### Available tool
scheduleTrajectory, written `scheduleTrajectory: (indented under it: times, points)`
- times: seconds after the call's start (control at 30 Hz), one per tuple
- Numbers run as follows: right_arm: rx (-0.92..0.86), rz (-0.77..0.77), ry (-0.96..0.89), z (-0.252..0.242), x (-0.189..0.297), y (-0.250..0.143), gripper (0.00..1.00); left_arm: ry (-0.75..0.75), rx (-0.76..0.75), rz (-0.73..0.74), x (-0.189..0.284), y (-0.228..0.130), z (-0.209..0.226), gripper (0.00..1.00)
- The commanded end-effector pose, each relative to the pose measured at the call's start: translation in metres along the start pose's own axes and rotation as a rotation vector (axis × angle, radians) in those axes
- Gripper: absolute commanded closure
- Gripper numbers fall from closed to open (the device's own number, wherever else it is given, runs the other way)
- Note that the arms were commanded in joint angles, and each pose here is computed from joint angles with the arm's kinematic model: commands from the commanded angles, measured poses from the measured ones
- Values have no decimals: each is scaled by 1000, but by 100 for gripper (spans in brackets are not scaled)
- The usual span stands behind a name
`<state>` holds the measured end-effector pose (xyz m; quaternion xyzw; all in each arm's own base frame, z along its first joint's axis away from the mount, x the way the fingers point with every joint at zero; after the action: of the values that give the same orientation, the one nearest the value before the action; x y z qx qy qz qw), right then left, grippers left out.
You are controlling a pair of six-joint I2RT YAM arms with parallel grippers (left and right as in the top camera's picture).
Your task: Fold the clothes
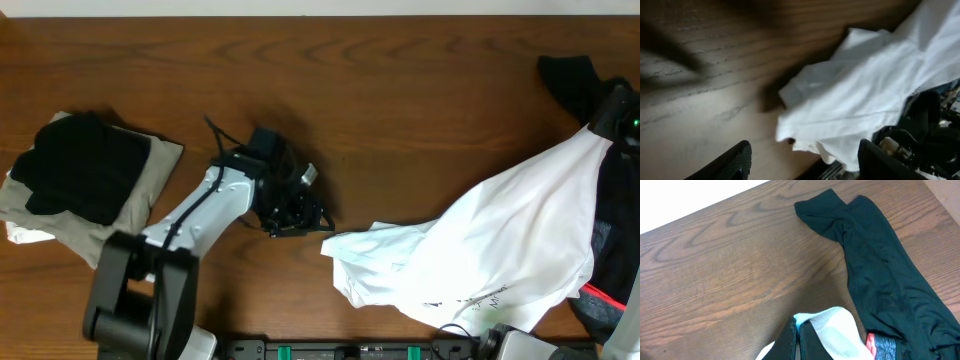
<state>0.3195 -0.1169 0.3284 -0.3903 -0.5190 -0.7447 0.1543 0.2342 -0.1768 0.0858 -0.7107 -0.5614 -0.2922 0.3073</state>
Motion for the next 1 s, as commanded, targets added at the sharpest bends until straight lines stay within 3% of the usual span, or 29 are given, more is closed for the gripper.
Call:
scheduleTrajectory:
  times: [0.0,0.63,0.97]
  points:
    - [-10,-23,5,-1,8,3,99,-13,49,57,-13,-3,9,32]
    - [-10,-23,5,-1,8,3,99,-35,-28,156,-49,-13,-4,33]
    - [-10,-23,5,-1,8,3,99,-41,-37,147,-50,-11,-5,54]
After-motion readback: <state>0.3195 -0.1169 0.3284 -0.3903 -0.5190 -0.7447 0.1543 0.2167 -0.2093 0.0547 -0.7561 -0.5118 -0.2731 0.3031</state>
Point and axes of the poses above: each gripper's point midway between its finger pads, its own x axis back along the fingers, its own z axis along the line the jaws close on, y = z × x, the point moved 4 cm from there along x, back along the fingers, and after that the axes turned 2 degrees about -x, right-handed, at the moved point
